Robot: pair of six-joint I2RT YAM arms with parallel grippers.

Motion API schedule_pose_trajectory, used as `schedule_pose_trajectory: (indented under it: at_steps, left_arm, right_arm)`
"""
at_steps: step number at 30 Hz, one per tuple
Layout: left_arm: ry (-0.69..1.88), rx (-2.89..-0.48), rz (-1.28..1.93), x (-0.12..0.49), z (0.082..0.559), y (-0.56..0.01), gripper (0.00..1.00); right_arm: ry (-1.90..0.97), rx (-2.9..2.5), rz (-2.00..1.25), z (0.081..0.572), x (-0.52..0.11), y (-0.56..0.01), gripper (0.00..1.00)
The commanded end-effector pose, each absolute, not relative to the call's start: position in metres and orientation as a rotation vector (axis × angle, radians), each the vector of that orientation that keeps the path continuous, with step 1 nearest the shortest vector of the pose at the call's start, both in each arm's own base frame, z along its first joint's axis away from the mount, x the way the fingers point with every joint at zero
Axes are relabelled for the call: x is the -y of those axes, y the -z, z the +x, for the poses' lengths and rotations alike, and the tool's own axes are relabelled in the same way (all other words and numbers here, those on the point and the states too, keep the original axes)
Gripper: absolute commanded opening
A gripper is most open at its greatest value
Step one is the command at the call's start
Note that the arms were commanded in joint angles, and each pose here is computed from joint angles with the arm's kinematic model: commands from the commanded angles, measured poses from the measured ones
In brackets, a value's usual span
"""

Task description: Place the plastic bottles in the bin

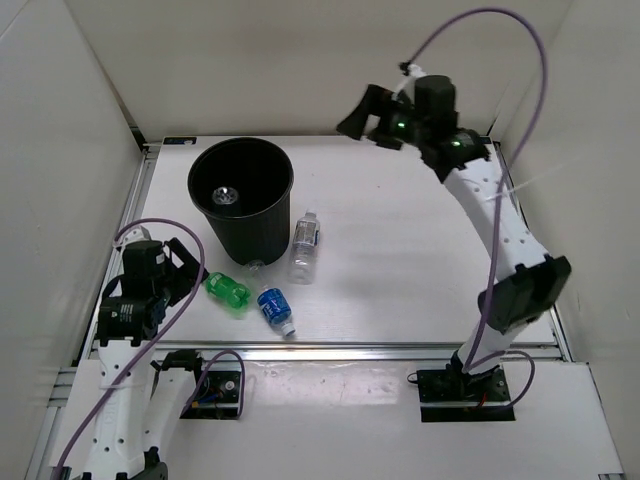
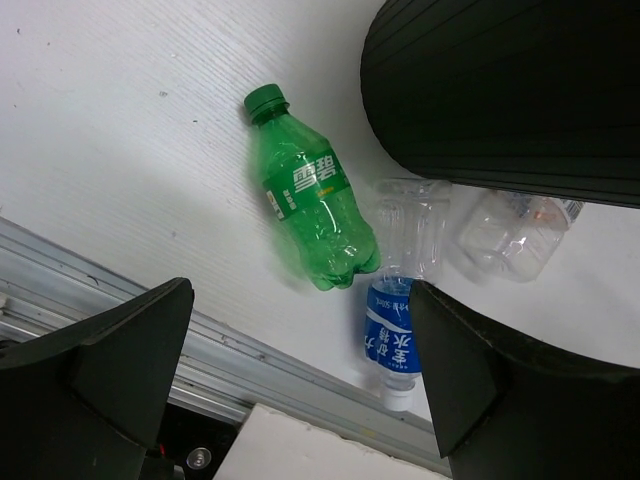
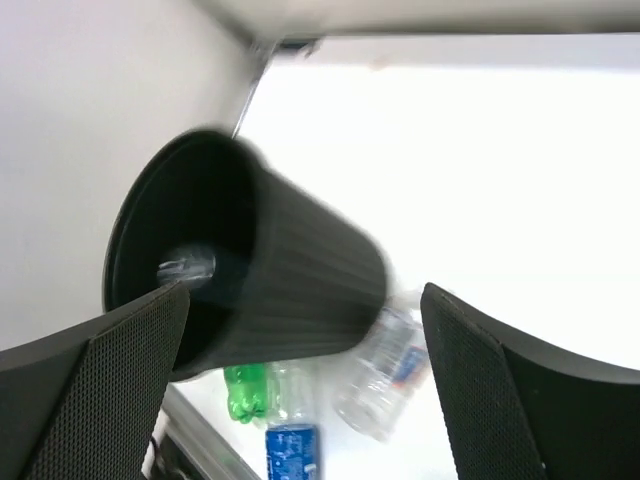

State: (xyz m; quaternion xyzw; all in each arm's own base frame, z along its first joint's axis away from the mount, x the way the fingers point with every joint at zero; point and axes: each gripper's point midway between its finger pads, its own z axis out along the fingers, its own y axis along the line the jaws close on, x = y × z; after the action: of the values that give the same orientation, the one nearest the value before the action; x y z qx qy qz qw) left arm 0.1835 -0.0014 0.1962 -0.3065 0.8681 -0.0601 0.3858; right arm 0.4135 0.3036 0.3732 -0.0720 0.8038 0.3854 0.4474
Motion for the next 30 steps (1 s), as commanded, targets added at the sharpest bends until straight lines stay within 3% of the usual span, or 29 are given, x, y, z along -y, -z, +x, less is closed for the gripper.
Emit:
schedule_pose_trajectory:
  at_steps: [1, 6, 11, 23, 30]
  left_arm:
    - [0.193, -2.182, -0.788, 0.005, 0.188, -0.197, 1.00]
    - [0.187, -2.207, -0.808, 0.005, 0.184, -0.190, 1.00]
    - [0.186, -2.239, -0.813, 0.007, 0.182, -0.187, 1.00]
    - [0.138, -2.269, -0.796, 0.002, 0.174, -0.185, 1.00]
    - [0.115, -2.286, -0.791, 0.000, 0.174, -0.184, 1.00]
  right_arm:
    - [-1.073, -2.172, -0.100, 0.400, -0.283, -0.319, 1.00]
    - [-1.273, -2.439, -0.115, 0.370, -0.297, -0.209, 1.00]
    - [-1.383, -2.584, -0.152, 0.363, -0.318, -0.149, 1.00]
    - [-1.441, -2.707, -0.198, 0.364, -0.357, -0.096, 1.00]
    - [-1.307, -2.807, -0.201, 0.370, -0.380, -0.065, 1.00]
